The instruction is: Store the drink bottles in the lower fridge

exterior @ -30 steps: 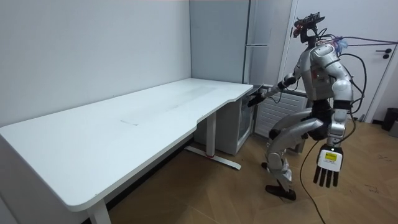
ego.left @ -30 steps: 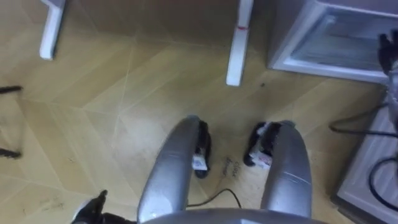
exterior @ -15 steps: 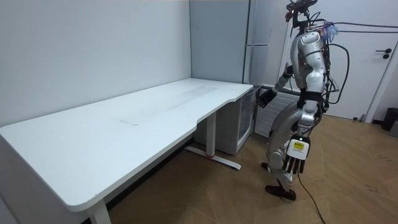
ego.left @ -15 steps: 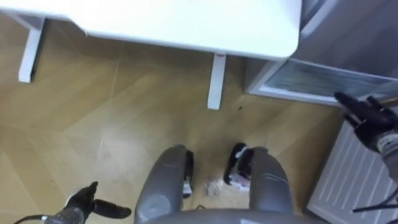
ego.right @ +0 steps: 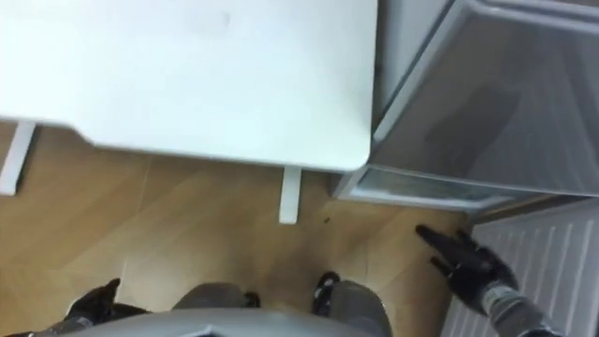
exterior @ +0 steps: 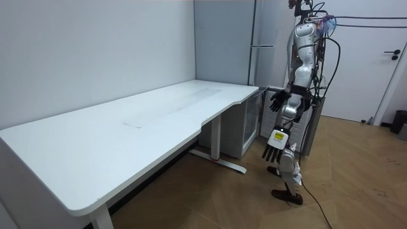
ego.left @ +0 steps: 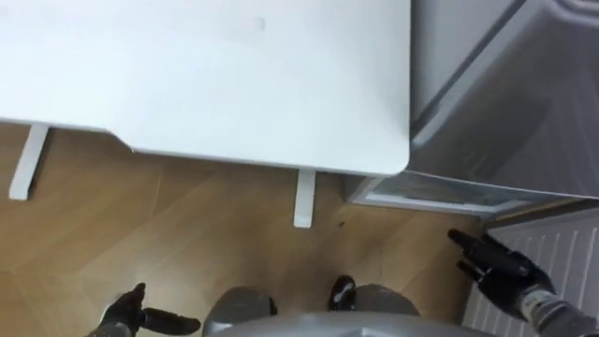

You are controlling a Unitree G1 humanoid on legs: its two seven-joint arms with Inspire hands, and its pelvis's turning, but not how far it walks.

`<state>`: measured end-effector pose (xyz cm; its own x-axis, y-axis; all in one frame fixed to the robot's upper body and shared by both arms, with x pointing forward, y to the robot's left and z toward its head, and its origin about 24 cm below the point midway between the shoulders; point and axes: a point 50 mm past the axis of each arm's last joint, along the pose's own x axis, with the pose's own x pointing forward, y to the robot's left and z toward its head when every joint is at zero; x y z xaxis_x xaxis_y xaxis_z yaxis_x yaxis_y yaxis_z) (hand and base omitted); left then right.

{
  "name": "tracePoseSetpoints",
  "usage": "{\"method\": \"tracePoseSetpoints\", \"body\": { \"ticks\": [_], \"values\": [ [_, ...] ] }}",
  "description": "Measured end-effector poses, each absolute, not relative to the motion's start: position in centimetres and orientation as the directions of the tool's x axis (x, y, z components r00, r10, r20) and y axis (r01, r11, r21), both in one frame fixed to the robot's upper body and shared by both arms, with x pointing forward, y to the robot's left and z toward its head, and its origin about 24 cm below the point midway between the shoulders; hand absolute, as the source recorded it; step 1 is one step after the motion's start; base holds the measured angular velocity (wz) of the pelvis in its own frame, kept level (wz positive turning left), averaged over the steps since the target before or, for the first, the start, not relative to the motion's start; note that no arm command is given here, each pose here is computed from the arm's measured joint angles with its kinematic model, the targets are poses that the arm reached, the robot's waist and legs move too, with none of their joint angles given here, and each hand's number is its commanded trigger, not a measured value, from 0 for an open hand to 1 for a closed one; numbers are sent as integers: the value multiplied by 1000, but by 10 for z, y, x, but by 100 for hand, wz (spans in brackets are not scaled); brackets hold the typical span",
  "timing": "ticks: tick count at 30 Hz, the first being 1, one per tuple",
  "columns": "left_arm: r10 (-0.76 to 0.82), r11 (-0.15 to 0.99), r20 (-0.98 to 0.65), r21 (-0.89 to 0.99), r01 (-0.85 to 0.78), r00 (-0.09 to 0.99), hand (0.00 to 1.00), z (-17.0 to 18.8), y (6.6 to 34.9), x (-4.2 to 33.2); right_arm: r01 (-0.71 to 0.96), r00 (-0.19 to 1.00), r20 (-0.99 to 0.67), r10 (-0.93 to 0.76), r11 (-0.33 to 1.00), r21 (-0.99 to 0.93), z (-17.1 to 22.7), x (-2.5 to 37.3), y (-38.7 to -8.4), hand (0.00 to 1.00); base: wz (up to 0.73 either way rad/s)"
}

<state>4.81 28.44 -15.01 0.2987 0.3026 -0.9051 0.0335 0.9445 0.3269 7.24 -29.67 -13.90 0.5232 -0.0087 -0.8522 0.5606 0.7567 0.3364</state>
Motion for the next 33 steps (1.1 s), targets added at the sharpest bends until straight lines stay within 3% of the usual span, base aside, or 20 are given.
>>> {"method": "tracePoseSetpoints", "body": {
  "ticks": [7, 14, 33],
  "values": [
    [299, 953, -899, 300, -45, 320, 0, -157, 263, 54, 558, 447, -890, 92, 749, 357, -158, 47, -255, 0, -12],
    [339, 941, -896, 321, -111, 288, 0, -158, 263, 43, 488, 335, -935, 118, 827, 279, -164, 26, -244, 0, -13],
    [371, 928, -888, 364, -77, 273, 0, -159, 263, 42, 428, 257, -963, -85, 903, 34, -164, 32, -257, 0, -6]
  ]
}}
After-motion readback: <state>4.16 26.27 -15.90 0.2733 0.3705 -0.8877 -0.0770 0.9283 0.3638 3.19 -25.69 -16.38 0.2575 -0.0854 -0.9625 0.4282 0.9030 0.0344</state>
